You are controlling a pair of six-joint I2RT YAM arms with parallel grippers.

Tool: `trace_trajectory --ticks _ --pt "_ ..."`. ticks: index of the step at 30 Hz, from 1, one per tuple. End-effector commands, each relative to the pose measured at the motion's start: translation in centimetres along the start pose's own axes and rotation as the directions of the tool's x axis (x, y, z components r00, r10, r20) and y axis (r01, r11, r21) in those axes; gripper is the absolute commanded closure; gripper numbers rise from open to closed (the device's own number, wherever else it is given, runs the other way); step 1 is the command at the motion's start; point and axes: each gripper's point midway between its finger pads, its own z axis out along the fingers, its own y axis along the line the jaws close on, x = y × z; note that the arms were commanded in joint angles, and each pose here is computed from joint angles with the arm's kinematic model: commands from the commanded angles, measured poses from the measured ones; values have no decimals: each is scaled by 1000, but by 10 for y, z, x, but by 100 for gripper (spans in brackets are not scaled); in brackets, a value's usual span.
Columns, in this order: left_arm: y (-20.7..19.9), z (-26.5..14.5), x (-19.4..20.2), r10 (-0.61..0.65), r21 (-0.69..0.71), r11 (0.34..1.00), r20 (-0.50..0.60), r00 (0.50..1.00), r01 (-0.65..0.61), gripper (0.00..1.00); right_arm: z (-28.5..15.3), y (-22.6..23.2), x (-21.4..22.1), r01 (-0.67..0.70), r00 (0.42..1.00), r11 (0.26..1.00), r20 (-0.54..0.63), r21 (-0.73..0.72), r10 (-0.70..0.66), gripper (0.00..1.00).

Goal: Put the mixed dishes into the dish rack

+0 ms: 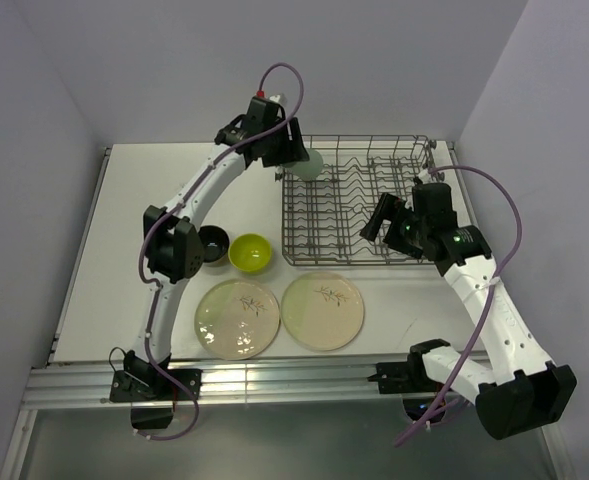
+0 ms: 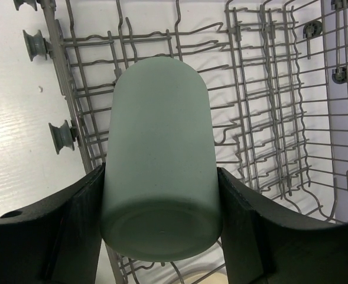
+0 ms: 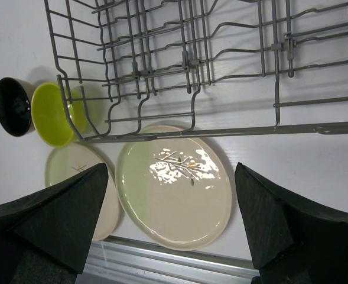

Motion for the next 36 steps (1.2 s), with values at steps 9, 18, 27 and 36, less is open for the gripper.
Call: trace_trajectory --ticks 9,18,27,36 --pt "-35 10 34 126 -46 991 -11 992 -126 100 -9 7 -6 6 998 999 57 -51 -3 5" --pt "-28 9 61 170 -139 974 -69 983 -178 100 -9 4 4 0 999 998 46 -63 3 5" --pt "-14 14 78 184 -188 960 -129 974 -206 100 -11 6 6 -7 999 997 48 -76 11 5" --pt "-12 19 89 193 -194 955 -160 968 -223 100 -6 5 10 -10 999 997 31 -80 13 5"
